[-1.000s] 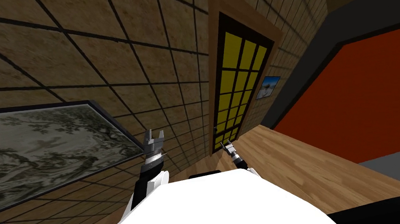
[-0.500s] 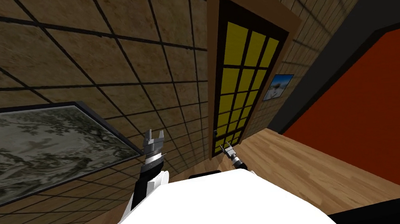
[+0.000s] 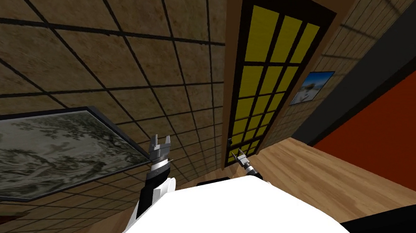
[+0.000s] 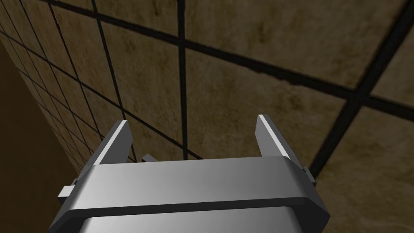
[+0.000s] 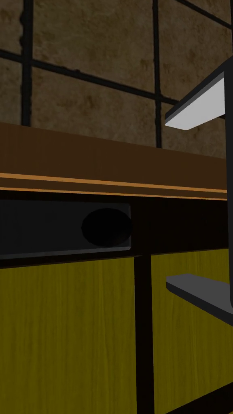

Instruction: Pull the door open

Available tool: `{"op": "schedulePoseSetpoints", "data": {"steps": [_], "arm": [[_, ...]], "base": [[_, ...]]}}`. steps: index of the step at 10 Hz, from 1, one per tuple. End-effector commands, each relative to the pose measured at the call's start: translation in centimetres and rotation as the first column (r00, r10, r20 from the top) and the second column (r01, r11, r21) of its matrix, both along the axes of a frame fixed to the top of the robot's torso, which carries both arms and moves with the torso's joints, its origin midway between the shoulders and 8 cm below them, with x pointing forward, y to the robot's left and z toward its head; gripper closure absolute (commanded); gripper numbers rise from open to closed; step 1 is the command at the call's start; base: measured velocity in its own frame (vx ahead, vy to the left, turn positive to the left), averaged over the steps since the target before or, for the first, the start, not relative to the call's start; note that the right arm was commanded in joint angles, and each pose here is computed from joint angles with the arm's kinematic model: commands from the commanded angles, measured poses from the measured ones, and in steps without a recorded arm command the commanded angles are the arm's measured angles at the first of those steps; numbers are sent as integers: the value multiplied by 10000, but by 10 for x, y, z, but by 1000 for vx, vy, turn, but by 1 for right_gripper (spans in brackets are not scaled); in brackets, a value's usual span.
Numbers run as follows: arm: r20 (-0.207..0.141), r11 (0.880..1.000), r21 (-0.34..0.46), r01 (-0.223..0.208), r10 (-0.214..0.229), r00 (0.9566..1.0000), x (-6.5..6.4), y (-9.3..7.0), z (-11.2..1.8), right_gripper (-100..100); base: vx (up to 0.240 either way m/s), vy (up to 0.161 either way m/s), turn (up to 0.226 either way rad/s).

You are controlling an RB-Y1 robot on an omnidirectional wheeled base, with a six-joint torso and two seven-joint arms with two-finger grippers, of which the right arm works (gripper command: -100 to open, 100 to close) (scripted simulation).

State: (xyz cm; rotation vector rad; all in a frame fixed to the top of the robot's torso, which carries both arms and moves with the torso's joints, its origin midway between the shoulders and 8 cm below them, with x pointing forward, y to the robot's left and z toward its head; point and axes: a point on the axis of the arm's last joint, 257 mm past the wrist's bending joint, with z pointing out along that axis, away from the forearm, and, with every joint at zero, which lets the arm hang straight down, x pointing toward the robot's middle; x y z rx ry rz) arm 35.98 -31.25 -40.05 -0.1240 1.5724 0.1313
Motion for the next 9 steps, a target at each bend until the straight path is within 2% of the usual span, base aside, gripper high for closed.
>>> {"op": "schedulePoseSetpoints", "data": {"steps": [1,2,5,7,9], "arm": [[-20,9999,19,119,-119,9999,-2,-7,-3,-100],[-32,9997,21,232,-232,9997,-5,-15,-3,-100],[-28,9966,48,823,-823,9966,-22,-55,-3,-100],[-28,9966,48,823,-823,9966,-22,-55,-3,-100],[31,9930,78,1176,-1176,9931,-31,-78,-1,-100]], "base": [[122,137,59],[90,77,69],[144,56,184],[64,-10,41],[101,-7,133]]}}
